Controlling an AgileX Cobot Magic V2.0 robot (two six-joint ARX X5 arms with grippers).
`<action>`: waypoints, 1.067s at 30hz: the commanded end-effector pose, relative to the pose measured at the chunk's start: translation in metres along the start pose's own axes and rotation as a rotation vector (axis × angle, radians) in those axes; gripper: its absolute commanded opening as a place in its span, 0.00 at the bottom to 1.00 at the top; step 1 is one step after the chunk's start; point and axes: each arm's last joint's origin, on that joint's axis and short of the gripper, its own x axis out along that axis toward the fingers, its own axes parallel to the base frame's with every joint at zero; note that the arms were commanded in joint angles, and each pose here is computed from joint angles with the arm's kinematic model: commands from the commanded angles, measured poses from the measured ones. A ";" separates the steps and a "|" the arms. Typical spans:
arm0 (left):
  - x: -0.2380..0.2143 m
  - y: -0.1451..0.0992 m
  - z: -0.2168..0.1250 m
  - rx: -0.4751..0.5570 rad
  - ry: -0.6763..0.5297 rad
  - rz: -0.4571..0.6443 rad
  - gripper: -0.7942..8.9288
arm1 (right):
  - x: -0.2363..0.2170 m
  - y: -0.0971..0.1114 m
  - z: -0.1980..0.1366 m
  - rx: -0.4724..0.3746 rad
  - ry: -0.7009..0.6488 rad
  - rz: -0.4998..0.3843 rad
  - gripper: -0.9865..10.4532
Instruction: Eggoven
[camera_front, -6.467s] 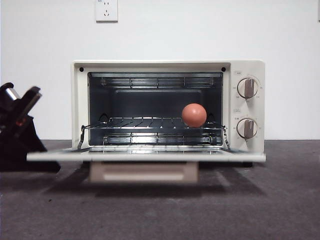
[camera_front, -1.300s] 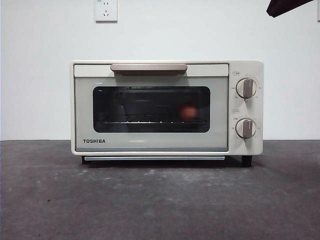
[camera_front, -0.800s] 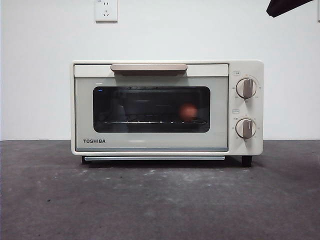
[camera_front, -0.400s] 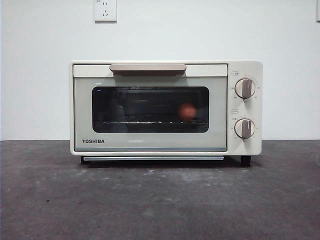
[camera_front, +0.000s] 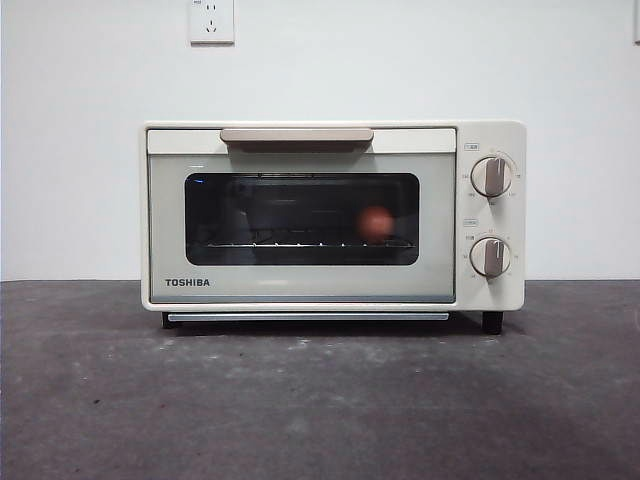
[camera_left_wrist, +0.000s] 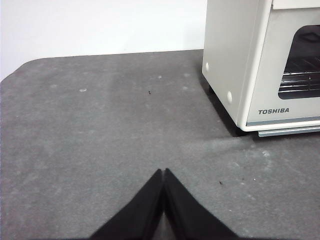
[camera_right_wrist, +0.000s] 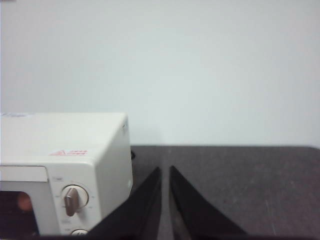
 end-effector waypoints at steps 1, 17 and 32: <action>0.003 0.000 -0.009 -0.012 0.029 -0.005 0.09 | 0.000 -0.002 -0.032 -0.010 -0.012 0.000 0.09; 0.003 0.000 -0.009 -0.012 0.030 -0.005 0.09 | -0.003 -0.006 -0.113 0.016 0.174 -0.005 0.09; 0.003 0.000 -0.009 -0.012 0.029 -0.005 0.09 | -0.004 -0.006 -0.116 0.022 0.209 -0.008 0.09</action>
